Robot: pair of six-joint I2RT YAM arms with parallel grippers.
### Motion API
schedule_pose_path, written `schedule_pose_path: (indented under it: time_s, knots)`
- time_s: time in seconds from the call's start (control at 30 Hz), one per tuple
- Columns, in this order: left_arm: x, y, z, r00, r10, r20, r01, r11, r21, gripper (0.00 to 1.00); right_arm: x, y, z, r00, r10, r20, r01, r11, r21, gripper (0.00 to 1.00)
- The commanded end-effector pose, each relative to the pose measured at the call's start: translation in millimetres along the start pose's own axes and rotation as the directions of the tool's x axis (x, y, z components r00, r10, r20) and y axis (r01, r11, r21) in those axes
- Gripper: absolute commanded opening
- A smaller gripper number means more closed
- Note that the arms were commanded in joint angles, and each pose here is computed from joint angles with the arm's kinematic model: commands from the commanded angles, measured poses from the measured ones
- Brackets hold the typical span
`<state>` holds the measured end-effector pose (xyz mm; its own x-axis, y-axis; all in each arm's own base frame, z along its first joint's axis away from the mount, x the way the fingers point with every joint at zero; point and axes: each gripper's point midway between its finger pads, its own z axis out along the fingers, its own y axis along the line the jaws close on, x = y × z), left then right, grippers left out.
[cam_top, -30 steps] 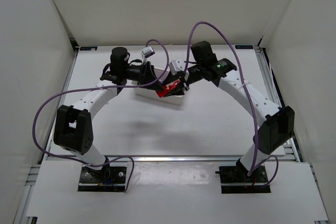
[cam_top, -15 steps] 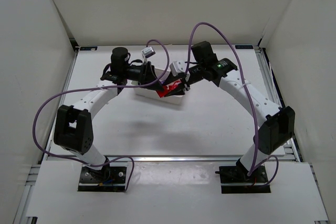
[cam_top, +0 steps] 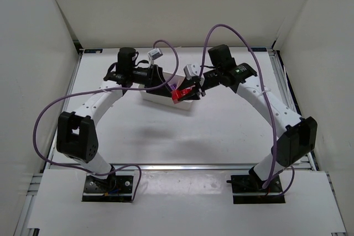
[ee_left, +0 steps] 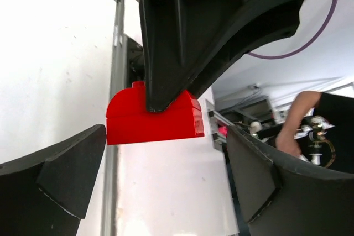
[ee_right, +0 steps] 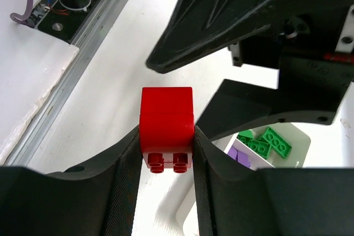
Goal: Sort the legos into containers by color
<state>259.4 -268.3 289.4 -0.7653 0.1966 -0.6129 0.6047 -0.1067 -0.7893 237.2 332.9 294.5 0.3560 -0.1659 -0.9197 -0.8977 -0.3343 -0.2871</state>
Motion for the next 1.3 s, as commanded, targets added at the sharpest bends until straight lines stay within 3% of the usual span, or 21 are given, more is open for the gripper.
schedule_pose_path:
  time_s: [0.0, 0.1, 0.23, 0.37, 0.5, 0.57, 0.7, 0.8, 1.1, 1.27]
  knots:
    - [-4, -27, -5, 0.991, 0.133, -0.012, -0.133, 0.991, 0.021, 0.99, -16, 6, -7, 0.999, -0.042, 0.003, 0.042, 0.999, 0.019, 0.0]
    - [-11, -25, -7, 0.984, 0.178, 0.009, -0.178, 0.983, -0.036, 1.0, -16, 8, -10, 0.999, -0.039, -0.008, 0.039, 0.999, 0.032, 0.0]
    - [-32, -20, -21, 0.943, 0.328, 0.062, -0.305, 0.922, -0.238, 0.99, -13, -4, -20, 0.997, 0.083, -0.005, -0.082, 0.991, 0.103, 0.0]
    - [-41, -16, -34, 0.912, 0.407, 0.056, -0.357, 0.852, -0.382, 0.99, -12, -19, -33, 0.936, 0.346, 0.062, -0.351, 0.921, 0.17, 0.0]
    - [-39, -11, -43, 0.867, 0.498, 0.024, -0.432, 0.774, -0.464, 0.99, -20, -31, -36, 0.864, 0.484, 0.137, -0.501, 0.855, 0.138, 0.0]
    - [-39, -20, -44, 0.814, 0.581, 0.006, -0.511, 0.721, -0.468, 0.99, -22, -37, -39, 0.836, 0.524, 0.161, -0.543, 0.833, 0.106, 0.0]
    - [-25, -22, -29, 0.796, 0.605, -0.033, -0.565, 0.722, -0.399, 0.97, -33, -45, -43, 0.754, 0.624, 0.204, -0.642, 0.766, 0.031, 0.0]
    - [-20, -25, -19, 0.809, 0.588, -0.028, -0.561, 0.756, -0.337, 0.92, -38, -50, -44, 0.753, 0.621, 0.217, -0.638, 0.77, 0.014, 0.0]
    - [-19, -22, -14, 0.764, 0.644, -0.03, -0.621, 0.722, -0.305, 0.94, -53, -54, -42, 0.757, 0.612, 0.227, -0.621, 0.783, -0.041, 0.0]
    - [-27, -24, -12, 0.756, 0.654, -0.013, -0.629, 0.722, -0.289, 0.91, -58, -49, -35, 0.769, 0.601, 0.219, -0.6, 0.796, -0.075, 0.0]
